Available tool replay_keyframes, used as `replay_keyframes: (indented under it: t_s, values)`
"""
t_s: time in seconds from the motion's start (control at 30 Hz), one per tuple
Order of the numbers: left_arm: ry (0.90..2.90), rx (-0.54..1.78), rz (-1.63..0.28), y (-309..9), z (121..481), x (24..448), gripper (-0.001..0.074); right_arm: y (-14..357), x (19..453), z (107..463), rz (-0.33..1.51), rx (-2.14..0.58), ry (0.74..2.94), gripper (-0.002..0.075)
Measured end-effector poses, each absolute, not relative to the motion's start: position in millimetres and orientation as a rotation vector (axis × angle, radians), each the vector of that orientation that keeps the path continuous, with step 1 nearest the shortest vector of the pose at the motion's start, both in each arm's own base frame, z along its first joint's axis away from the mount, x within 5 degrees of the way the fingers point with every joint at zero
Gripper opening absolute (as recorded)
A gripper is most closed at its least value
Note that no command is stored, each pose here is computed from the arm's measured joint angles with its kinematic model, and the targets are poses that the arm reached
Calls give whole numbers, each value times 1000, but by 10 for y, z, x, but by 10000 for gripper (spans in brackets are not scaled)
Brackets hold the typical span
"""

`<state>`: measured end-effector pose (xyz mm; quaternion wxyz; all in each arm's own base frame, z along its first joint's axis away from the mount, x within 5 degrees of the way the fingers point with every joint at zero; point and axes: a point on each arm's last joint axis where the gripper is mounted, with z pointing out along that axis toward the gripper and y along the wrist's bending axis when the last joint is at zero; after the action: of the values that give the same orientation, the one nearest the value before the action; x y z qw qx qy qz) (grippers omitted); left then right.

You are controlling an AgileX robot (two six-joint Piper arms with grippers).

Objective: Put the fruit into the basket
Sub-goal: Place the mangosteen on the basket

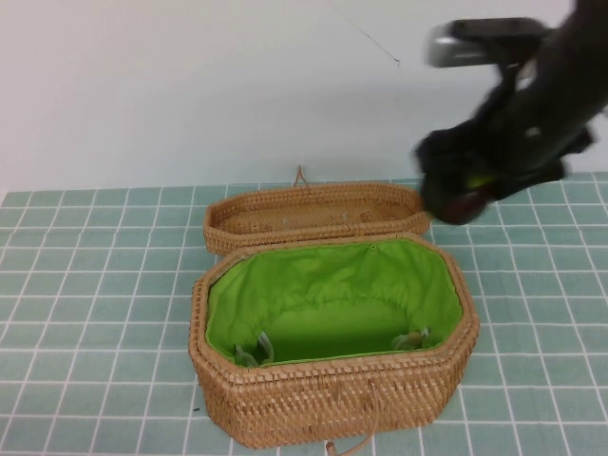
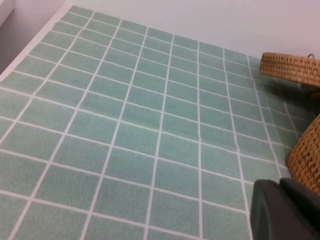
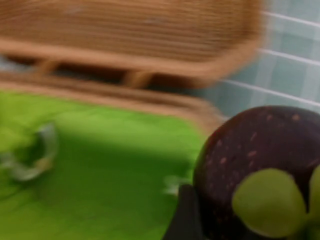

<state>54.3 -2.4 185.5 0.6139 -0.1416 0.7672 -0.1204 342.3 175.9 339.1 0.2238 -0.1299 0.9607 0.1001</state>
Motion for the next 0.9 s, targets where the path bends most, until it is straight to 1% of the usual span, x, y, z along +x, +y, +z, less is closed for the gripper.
replay_keyframes:
  t_s: [0.07,0.13,0.23,0.3,0.47,0.63,0.8,0.9]
  values:
    - [1769,-326,-278,-24,1855,543,-3,2001,3327,3363,304,-442,2641,573]
    - [1769,-326,-278,-24,1855,543,-3,2215,3262,3261,317,-516,2653,573]
    - [1769,-326,-278,-24,1855,543,-3,2502,3226,2995,309,-610,2693,573]
    - [1769,-326,-278,-24,1855,543,-3,2628,3250,2816,296,-642,2705,573]
    - [1769,-326,-278,-24,1855,543,-3,2721,3389,2340,228,-628,2799,573]
    - [1769,-326,-278,-24,1855,543,-3,2767,3450,1979,178,-645,2874,573]
    - [1769,-326,-278,-24,1855,543,-3,2777,3463,1876,164,-652,2894,580]
    - [1769,-326,-278,-24,1855,543,-3,2777,3463,1876,164,-652,2894,619]
